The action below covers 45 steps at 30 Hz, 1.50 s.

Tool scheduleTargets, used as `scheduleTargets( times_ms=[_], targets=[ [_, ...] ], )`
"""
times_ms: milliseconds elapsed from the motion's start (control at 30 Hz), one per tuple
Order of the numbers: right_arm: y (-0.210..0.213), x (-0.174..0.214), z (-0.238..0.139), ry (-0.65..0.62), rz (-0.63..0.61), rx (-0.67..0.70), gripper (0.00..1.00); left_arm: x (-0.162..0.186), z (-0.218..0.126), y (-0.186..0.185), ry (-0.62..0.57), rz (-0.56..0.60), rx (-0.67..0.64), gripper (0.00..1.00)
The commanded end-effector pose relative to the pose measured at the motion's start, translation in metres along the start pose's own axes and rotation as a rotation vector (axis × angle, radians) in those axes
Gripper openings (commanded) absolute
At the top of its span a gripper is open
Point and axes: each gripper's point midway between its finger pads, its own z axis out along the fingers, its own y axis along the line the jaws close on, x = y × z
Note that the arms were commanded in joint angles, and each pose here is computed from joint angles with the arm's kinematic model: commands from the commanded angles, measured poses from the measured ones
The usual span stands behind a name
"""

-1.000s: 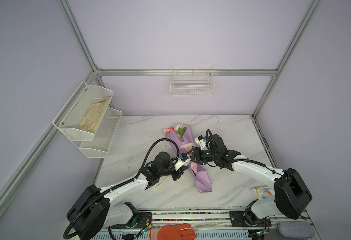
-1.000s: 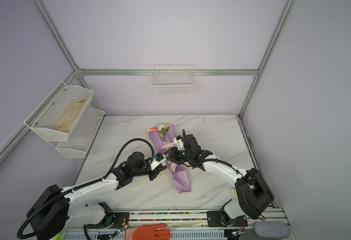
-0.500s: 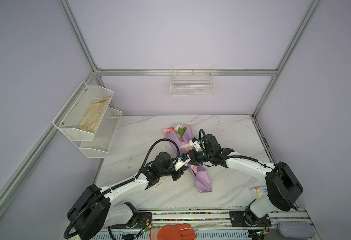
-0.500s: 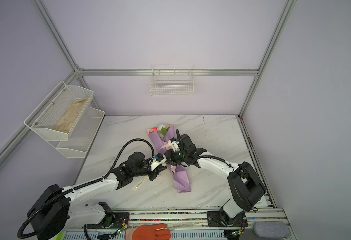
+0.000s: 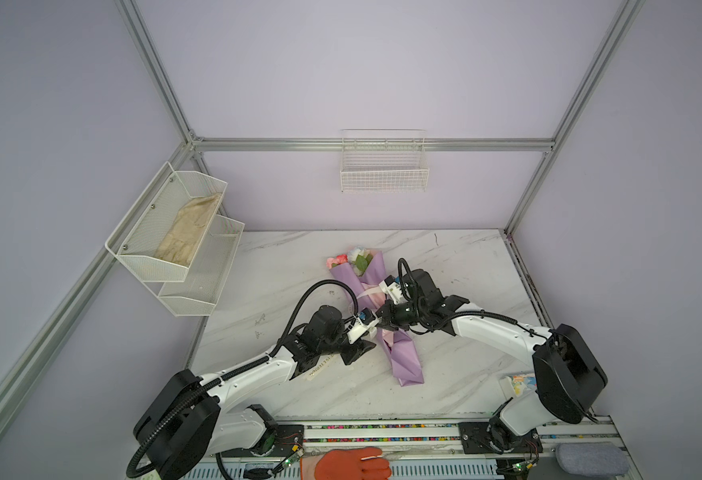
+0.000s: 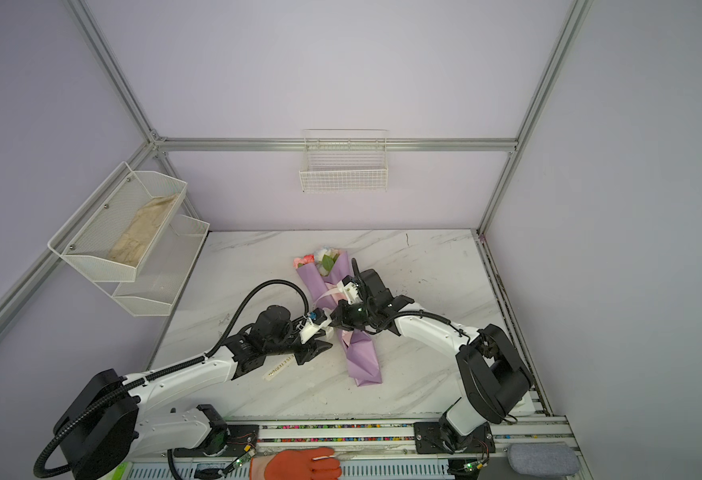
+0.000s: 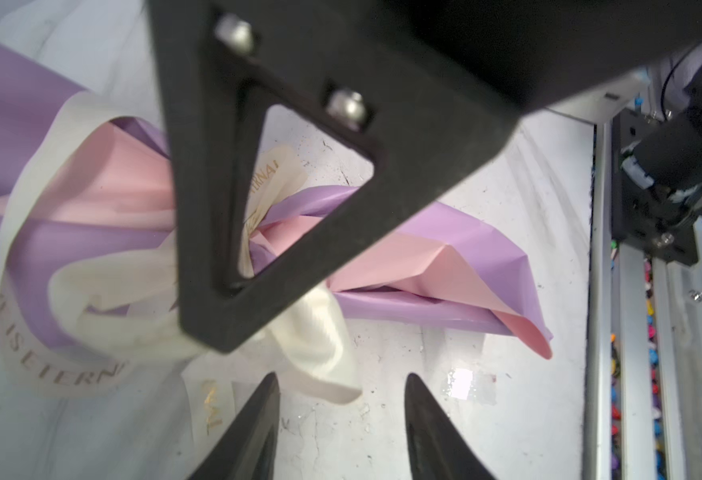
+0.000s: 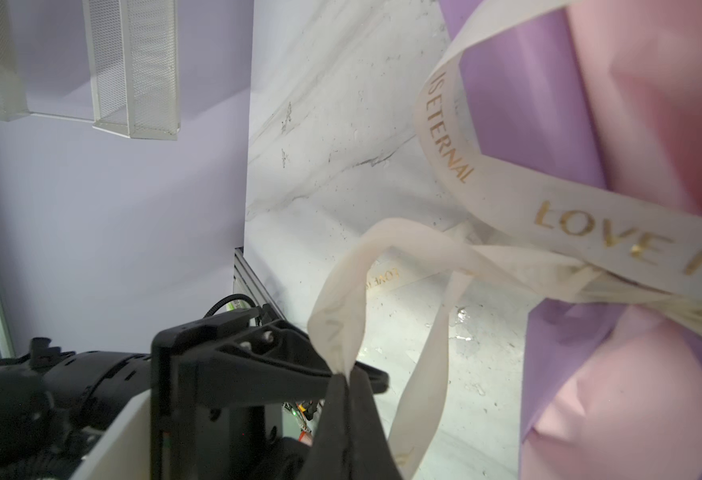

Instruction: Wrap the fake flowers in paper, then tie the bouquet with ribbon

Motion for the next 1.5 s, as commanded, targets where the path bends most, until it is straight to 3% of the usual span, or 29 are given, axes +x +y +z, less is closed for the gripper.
scheduleTargets(
  times_ms=[0,200,367,567,1000,1167,1367,1467],
  targets=[
    [-0.011,-0.001,-0.003,-0.044,-0.027,0.049,0.00,-0.025,-0.025,0.014,-0.112,-0.139,-0.098,0.65],
    [-0.021,0.001,0.002,-0.035,-0.014,0.075,0.00,-0.036,-0.055,0.067,-0.238,-0.393,-0.256,0.75],
    [-0.014,-0.003,-0.001,-0.056,-0.022,0.057,0.00,-0.031,-0.045,0.123,-0.162,-0.544,-0.373,0.70],
    [-0.010,-0.007,-0.003,-0.061,-0.023,0.055,0.00,-0.031,0.002,0.143,0.035,-0.469,-0.294,0.67],
    [-0.008,-0.009,-0.003,-0.064,-0.010,0.053,0.00,-0.042,0.045,0.158,0.093,-0.329,-0.198,0.60],
    [-0.008,-0.008,-0.003,-0.063,-0.007,0.056,0.00,-0.040,0.053,0.161,0.113,-0.303,-0.188,0.45],
    [-0.012,-0.014,-0.006,-0.101,0.016,0.083,0.00,-0.044,0.048,0.160,0.113,-0.305,-0.193,0.09],
    [-0.014,-0.020,-0.009,-0.139,0.029,0.104,0.00,-0.049,0.030,0.157,0.087,-0.323,-0.234,0.03]
  ],
)
